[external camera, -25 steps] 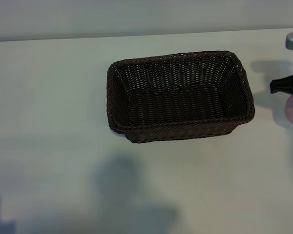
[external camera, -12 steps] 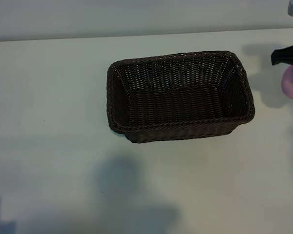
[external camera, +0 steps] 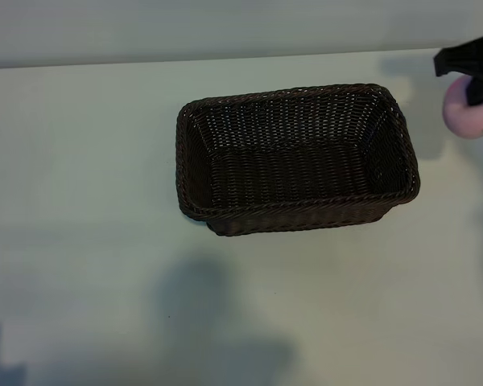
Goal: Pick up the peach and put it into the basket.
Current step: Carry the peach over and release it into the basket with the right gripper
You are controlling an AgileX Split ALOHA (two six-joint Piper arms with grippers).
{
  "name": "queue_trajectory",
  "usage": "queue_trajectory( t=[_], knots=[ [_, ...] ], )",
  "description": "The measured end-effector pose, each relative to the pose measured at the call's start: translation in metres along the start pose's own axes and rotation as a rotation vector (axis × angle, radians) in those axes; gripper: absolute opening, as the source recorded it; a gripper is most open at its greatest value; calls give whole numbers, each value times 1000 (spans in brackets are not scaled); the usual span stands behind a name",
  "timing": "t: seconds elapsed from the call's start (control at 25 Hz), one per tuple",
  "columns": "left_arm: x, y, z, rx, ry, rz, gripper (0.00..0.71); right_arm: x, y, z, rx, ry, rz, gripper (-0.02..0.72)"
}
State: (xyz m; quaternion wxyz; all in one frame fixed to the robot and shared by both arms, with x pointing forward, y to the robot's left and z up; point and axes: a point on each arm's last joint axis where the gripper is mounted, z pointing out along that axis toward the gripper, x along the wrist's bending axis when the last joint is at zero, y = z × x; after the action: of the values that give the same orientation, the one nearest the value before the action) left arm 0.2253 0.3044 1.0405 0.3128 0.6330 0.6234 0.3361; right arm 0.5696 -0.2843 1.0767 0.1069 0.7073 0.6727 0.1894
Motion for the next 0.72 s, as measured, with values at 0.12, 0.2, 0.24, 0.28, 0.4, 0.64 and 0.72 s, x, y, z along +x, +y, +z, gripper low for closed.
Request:
queue_trajectory(
  t=[0.12,0.2,0.24,0.28,0.4,0.64,0.72],
  knots=[
    [0,0,0,0,0,0,592,20,0,-2,-5,29,-53,41],
    [0,0,0,0,0,0,592,36,-2,-2,-5,51,-95,41],
    [0,0,0,0,0,0,592,43,-3,-1,-6,61,-110,41],
    [0,0,0,0,0,0,592,51,-5,-1,-5,71,-128,41],
    [0,0,0,0,0,0,592,72,-10,-1,-5,100,-176,41],
    [0,0,0,0,0,0,592,106,-18,0,-35,152,-262,41],
    [0,0,0,0,0,0,592,115,-20,6,-34,165,-282,41]
  ],
)
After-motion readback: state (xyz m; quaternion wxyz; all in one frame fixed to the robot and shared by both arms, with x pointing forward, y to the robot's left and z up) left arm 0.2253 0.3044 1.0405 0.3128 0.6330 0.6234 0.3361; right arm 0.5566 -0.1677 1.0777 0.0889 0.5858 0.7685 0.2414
